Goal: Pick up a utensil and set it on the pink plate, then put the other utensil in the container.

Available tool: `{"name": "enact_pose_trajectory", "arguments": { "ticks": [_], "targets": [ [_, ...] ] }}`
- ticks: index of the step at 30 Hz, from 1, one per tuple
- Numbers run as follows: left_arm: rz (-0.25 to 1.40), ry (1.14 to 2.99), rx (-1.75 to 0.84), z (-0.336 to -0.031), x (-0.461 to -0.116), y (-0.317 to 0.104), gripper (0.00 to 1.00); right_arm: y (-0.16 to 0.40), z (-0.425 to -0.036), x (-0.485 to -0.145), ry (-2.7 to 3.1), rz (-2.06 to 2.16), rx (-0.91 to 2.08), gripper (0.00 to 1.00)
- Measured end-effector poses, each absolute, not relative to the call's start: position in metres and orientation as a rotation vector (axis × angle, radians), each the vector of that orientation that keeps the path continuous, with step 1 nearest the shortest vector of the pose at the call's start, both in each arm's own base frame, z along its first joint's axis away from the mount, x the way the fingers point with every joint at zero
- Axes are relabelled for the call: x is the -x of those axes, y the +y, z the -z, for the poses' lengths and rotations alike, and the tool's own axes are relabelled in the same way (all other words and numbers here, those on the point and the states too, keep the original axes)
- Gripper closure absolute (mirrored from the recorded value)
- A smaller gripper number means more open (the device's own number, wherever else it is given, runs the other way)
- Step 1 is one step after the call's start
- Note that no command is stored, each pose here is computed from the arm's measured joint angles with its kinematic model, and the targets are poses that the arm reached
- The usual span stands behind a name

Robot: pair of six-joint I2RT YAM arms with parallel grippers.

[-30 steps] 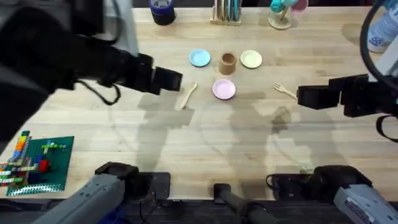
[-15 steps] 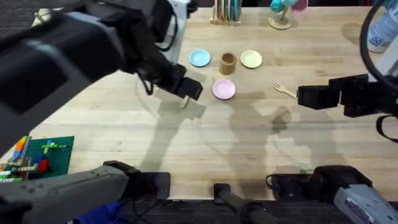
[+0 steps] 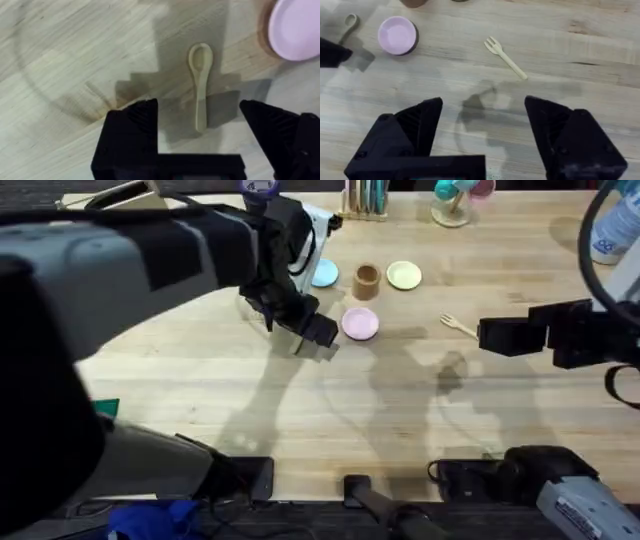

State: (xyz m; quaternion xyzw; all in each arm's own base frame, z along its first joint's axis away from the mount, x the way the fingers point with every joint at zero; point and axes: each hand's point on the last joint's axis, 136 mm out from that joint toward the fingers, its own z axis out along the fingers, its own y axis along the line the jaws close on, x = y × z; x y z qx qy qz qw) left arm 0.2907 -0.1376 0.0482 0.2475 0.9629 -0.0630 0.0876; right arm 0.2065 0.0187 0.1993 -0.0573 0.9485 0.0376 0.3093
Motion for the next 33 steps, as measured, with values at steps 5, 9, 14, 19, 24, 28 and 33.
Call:
{"name": "enact_pose_trajectory", "arguments": {
  "ticks": [5, 9, 14, 19, 24, 28, 33],
  "targets": [
    [0.180, 2.881, -0.738, -0.039, -0.294, -0.138, 0.006, 0.019, -0.199, -0.207, 2.506, -0.099, 0.151, 0.004],
    [0.182, 2.865, -0.735, -0.040, -0.297, -0.140, 0.006, 0.019, -0.199, -0.206, 2.506, -0.099, 0.151, 0.004],
    [0.184, 2.850, -0.732, -0.040, -0.301, -0.141, 0.005, 0.019, -0.199, -0.206, 2.506, -0.099, 0.151, 0.004],
    [0.162, 2.850, -0.729, -0.040, -0.302, -0.138, 0.004, 0.019, -0.199, -0.206, 2.506, -0.099, 0.151, 0.004],
    [0.129, 2.844, -0.749, -0.040, -0.301, -0.140, 0.004, 0.019, -0.199, -0.206, 2.506, -0.099, 0.151, 0.004],
    [0.128, 2.827, -0.800, -0.040, -0.296, -0.153, 0.006, 0.019, -0.199, -0.206, 2.506, -0.099, 0.151, 0.003],
    [0.135, 2.824, -0.787, -0.040, -0.294, -0.161, 0.006, 0.019, -0.199, -0.206, 2.506, -0.099, 0.151, 0.003]
  ]
}}
